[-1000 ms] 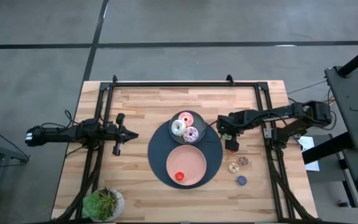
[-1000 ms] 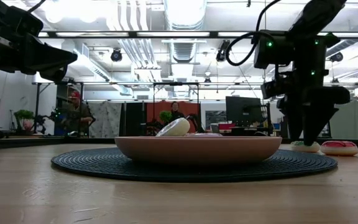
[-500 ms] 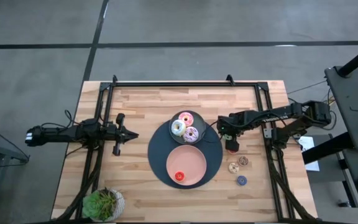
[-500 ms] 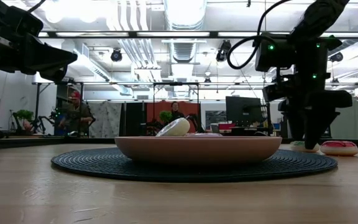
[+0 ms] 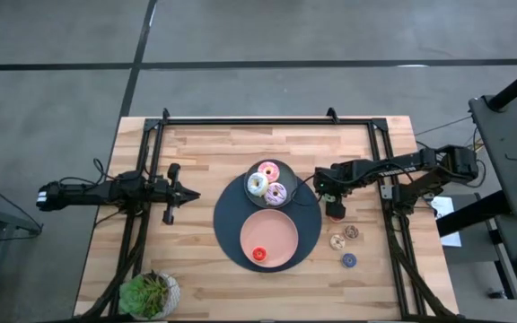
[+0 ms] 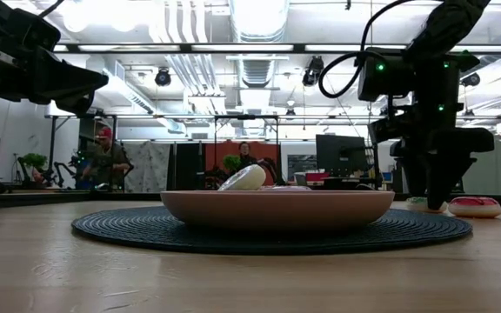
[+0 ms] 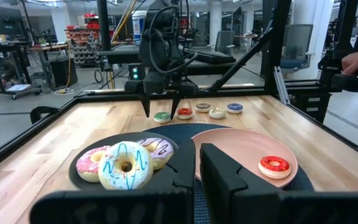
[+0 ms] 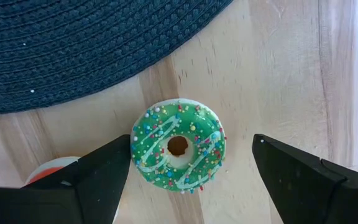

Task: Pick & Place donuts
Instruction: Put the small green doughnut into the pink plate

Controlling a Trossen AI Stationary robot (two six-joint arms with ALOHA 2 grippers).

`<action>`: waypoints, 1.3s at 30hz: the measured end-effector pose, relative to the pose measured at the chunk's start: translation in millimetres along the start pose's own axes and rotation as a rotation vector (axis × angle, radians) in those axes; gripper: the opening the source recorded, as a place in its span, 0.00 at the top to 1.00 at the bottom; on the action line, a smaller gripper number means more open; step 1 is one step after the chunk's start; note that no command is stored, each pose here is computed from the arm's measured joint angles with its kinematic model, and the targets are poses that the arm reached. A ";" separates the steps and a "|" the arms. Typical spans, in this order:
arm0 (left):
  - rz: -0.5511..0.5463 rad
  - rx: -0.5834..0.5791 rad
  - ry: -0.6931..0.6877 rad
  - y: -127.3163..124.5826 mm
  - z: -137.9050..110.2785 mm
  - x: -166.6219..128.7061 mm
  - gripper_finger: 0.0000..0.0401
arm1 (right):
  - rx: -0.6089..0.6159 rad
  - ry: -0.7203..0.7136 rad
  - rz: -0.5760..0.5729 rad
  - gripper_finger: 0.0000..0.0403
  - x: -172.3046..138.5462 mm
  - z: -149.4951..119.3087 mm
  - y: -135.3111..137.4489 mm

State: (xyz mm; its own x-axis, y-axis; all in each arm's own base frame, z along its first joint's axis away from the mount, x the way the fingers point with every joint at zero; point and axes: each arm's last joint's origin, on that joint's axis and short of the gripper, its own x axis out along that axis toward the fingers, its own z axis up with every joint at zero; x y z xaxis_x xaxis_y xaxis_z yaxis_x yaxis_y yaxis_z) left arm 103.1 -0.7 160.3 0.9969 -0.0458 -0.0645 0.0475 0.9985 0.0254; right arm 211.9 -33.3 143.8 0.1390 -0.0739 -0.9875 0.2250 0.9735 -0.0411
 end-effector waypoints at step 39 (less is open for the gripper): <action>0.000 0.000 0.000 0.0 0.1 0.0 1.00 | -0.020 -0.011 0.049 0.32 5.6 -4.0 5.1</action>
State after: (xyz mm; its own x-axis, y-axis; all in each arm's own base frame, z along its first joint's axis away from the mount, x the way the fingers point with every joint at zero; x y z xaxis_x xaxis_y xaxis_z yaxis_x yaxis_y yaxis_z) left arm 103.1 -0.6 160.4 0.9969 -0.0454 -0.0645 0.0471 0.9986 0.0252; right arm 209.9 -27.9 137.5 0.1603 -0.0282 -0.9867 0.1981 0.9802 0.0042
